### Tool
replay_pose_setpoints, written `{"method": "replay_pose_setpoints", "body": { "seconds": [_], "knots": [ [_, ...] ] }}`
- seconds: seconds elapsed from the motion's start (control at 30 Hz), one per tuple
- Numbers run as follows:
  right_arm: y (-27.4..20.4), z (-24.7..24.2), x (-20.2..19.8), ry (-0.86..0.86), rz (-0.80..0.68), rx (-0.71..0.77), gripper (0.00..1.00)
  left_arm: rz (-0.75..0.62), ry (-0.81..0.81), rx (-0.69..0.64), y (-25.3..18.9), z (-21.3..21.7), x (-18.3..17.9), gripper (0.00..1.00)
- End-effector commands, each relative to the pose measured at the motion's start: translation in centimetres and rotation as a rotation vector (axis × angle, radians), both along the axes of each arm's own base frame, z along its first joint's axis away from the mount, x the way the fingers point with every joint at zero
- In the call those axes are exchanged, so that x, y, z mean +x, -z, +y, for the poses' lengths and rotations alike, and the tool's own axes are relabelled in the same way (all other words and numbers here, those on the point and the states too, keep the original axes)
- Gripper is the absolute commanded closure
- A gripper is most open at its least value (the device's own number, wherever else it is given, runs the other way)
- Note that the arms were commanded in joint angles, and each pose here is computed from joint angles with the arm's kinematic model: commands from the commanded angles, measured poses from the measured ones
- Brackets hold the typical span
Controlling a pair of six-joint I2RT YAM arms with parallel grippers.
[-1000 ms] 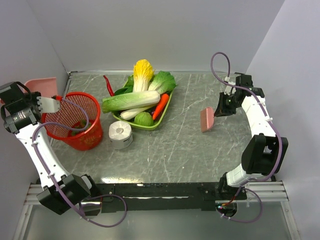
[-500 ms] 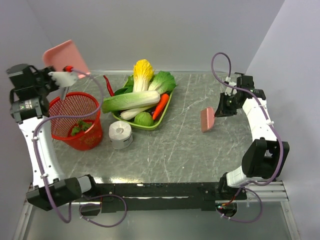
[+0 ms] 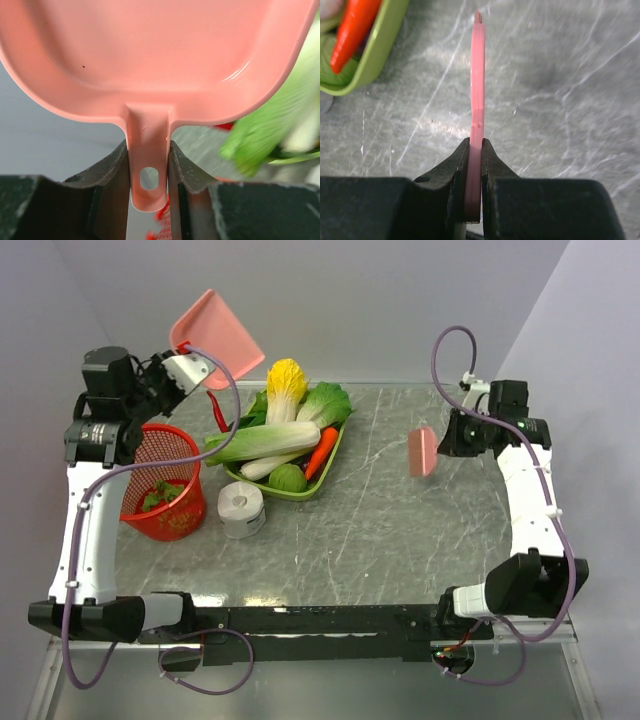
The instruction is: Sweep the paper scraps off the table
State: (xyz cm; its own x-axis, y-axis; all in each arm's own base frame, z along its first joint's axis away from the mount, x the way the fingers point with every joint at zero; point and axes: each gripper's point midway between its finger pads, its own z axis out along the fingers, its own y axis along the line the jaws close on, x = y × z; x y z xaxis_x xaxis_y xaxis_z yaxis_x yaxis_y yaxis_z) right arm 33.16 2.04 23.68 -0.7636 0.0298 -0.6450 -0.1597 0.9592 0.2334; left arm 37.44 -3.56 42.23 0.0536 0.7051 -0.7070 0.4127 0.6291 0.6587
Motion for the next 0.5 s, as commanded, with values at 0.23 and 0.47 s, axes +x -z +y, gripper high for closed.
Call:
{"method": "replay_pose_setpoints", "body": {
  "seconds": [0.23, 0.47],
  "knots": [
    [-8.0, -1.9, -1.1, -0.191, -0.494, -0.355, 1.00, 0.384, 0.475, -0.084, 8.4, -15.3, -7.9, 0.99],
    [-3.0, -5.0, -2.8, -0.374, -0.502, -0.755, 1.00, 0.727, 0.720, 0.161, 19.0, -19.2, -16.3, 0.96]
  ]
}}
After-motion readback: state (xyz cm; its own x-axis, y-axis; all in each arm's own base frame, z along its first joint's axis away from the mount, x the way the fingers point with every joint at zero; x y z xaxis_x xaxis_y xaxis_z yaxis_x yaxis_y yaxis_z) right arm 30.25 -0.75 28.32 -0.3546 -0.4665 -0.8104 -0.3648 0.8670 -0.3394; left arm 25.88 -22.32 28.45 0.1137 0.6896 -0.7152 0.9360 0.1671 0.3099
